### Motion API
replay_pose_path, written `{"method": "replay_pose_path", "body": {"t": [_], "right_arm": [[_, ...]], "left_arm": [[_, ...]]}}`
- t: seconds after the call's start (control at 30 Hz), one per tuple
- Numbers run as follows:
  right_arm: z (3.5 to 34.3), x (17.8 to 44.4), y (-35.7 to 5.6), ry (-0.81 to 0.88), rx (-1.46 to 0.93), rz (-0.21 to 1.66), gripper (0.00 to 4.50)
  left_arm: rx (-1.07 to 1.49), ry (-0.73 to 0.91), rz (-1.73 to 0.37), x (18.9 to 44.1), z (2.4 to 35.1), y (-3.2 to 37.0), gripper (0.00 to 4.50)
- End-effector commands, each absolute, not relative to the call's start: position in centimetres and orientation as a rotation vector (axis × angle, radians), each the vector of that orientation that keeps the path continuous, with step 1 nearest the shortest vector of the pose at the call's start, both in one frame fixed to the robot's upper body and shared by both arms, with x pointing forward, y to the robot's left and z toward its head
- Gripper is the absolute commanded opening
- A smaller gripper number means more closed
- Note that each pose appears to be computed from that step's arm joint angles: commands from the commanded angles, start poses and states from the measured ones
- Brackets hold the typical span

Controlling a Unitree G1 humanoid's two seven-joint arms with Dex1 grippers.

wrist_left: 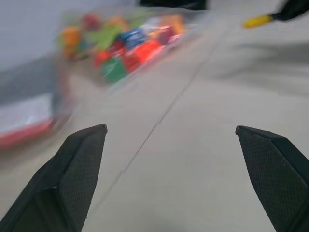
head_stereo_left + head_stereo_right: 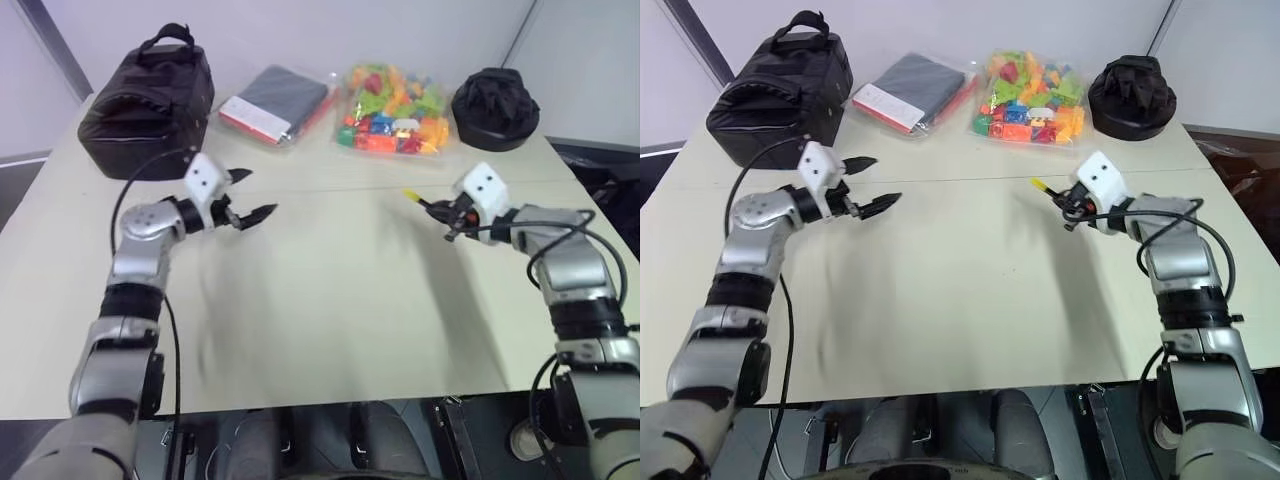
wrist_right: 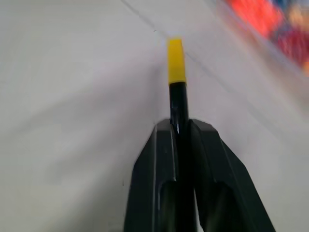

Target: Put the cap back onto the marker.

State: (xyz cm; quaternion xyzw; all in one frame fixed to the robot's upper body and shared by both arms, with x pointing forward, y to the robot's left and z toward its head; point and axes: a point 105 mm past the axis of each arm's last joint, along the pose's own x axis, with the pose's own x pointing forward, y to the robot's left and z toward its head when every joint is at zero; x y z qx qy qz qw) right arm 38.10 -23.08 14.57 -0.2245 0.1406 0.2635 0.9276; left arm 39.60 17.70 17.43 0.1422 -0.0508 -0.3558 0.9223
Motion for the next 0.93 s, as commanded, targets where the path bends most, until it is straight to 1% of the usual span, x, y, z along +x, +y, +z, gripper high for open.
{"method": "replay_pose_path", "body": {"t": [0.03,0.13,0.27,0.37,0.43,0.47,0.53,0.57,0.63,0.67,0.73,0.8,0.93], "right_arm": [[14.7,37.8,-24.3,0.256,-0.409,0.410,0.00],[13.7,37.7,-24.7,0.262,-0.357,0.336,0.00],[12.7,37.6,-24.8,0.269,-0.323,0.296,0.00],[12.6,37.7,-24.8,0.260,-0.299,0.277,0.00],[12.8,37.7,-24.8,0.254,-0.290,0.273,0.97],[12.8,37.7,-24.8,0.253,-0.289,0.274,1.32],[13.0,37.7,-24.8,0.253,-0.289,0.277,2.43],[13.0,37.7,-24.8,0.252,-0.289,0.278,2.88],[13.0,37.6,-24.7,0.251,-0.289,0.282,4.01],[13.5,37.5,-24.5,0.241,-0.282,0.298,4.46],[15.7,37.5,-25.0,0.181,-0.174,0.306,4.46],[17.1,37.1,-26.1,0.140,-0.158,0.294,4.46],[16.8,36.3,-28.4,0.144,-0.244,0.262,4.46]], "left_arm": [[0.166,-0.144,-0.570,38.6,19.0,18.2,4.47],[0.088,-0.121,-0.501,37.5,18.4,17.9,4.47],[0.025,-0.096,-0.391,37.0,17.7,18.2,4.47],[-0.008,-0.074,-0.325,36.8,17.1,18.7,4.47],[-0.014,-0.064,-0.290,36.7,16.6,19.0,4.50],[-0.018,-0.058,-0.273,36.6,16.4,19.2,4.50],[-0.026,-0.047,-0.257,36.5,16.0,19.4,4.50],[-0.026,-0.045,-0.256,36.5,15.9,19.4,4.50],[-0.020,-0.045,-0.254,36.4,15.8,19.5,4.50],[-0.018,-0.042,-0.245,36.4,15.7,19.7,4.50],[-0.013,-0.047,-0.222,36.4,15.9,20.7,4.50],[0.003,-0.054,-0.197,36.2,16.1,21.8,4.50],[0.012,-0.054,-0.176,35.6,15.9,23.2,4.50]]}}
